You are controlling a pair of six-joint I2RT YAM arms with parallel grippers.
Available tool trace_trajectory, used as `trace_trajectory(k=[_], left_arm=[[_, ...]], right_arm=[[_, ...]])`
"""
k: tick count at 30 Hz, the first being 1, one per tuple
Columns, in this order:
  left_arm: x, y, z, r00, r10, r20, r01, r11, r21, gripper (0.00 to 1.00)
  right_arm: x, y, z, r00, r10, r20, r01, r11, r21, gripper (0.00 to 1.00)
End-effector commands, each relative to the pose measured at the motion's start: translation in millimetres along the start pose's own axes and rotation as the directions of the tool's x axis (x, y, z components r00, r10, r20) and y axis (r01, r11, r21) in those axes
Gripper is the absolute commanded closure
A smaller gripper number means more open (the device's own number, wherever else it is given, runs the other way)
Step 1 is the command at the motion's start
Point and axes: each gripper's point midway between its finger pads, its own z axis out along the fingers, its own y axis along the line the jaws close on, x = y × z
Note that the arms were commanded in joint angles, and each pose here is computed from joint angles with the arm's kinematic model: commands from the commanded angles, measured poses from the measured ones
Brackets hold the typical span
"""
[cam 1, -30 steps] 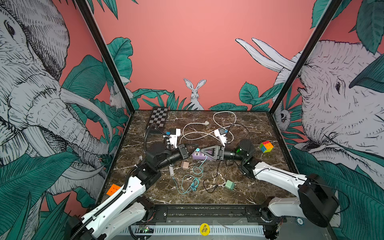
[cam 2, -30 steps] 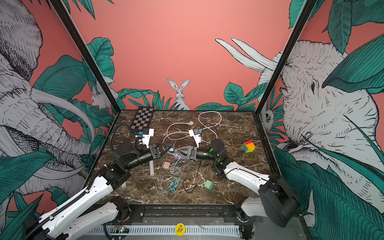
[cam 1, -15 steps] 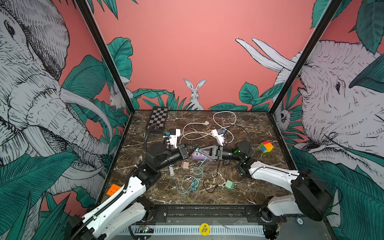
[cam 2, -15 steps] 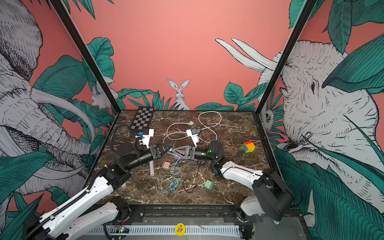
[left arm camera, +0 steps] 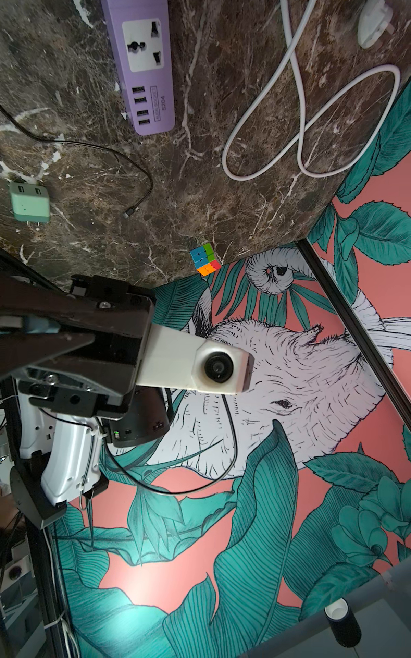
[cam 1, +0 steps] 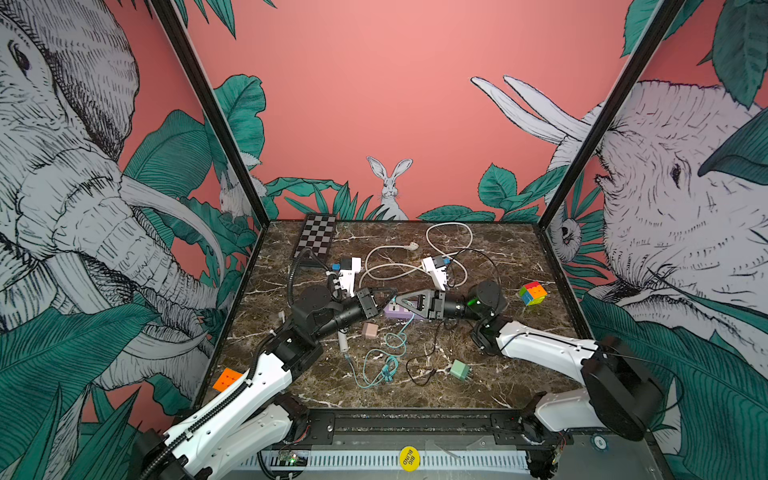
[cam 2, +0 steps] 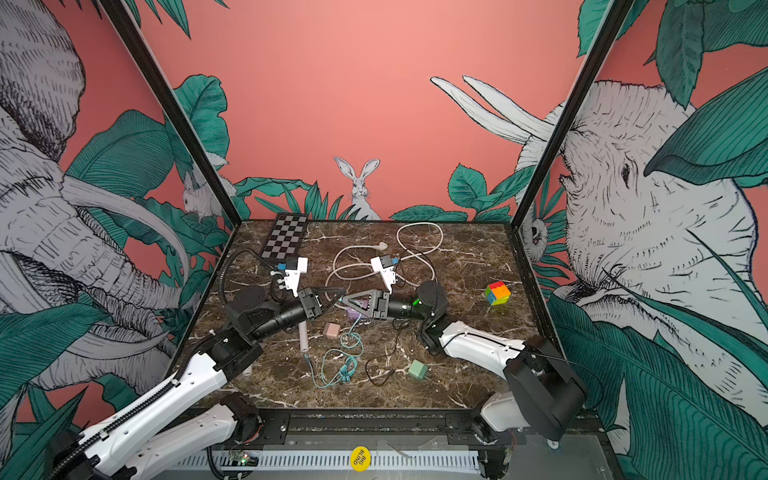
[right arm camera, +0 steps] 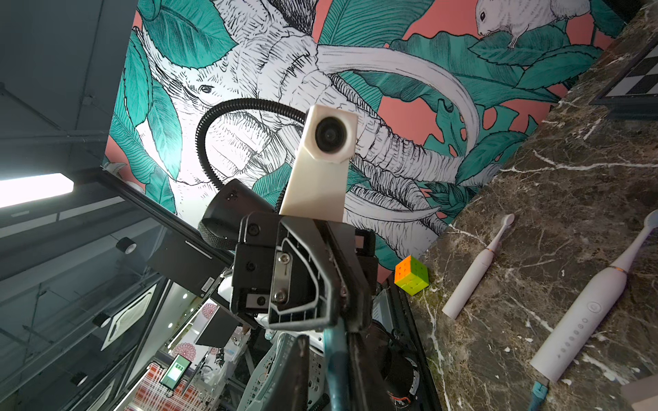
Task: Charge the electric toothbrush
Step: Pick up the charging cable from the center of the board.
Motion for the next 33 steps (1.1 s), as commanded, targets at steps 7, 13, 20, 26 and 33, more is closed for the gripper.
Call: trace_trajectory(k=[7,13,20,26,33], left_arm=[[0,-2,-1,1.000,0.008,0.012,-0.008,1.000,0.017,1.00],[1,0,-2,1.000,0.004,0.011,-0.004,1.000,0.013,1.00],[-4,6,-8,0.999,-0.007,0.045,0.009,0.999,-0.047,0.23],[-16,23,-37,0.991,-0.033,0.133,0.066,0.966,-0.249,0.01],[19,100,-52,0.960,-0.248,0.130,0.278,0.783,-0.556,0.01]], right_arm=[[-5,24,3,0.997,-0.081,0.013,0.082,0.994,-0.067,0.86],[-6,23,2,0.996,-0.090,0.024,0.091,0.994,-0.060,1.00],[-7,10,-6,0.993,-0.106,0.060,0.105,0.994,0.015,1.00],[0,-31,-37,0.985,-0.158,0.068,0.136,0.959,0.249,1.00],[33,-77,-83,0.966,-0.253,-0.053,0.243,0.819,0.519,1.00]])
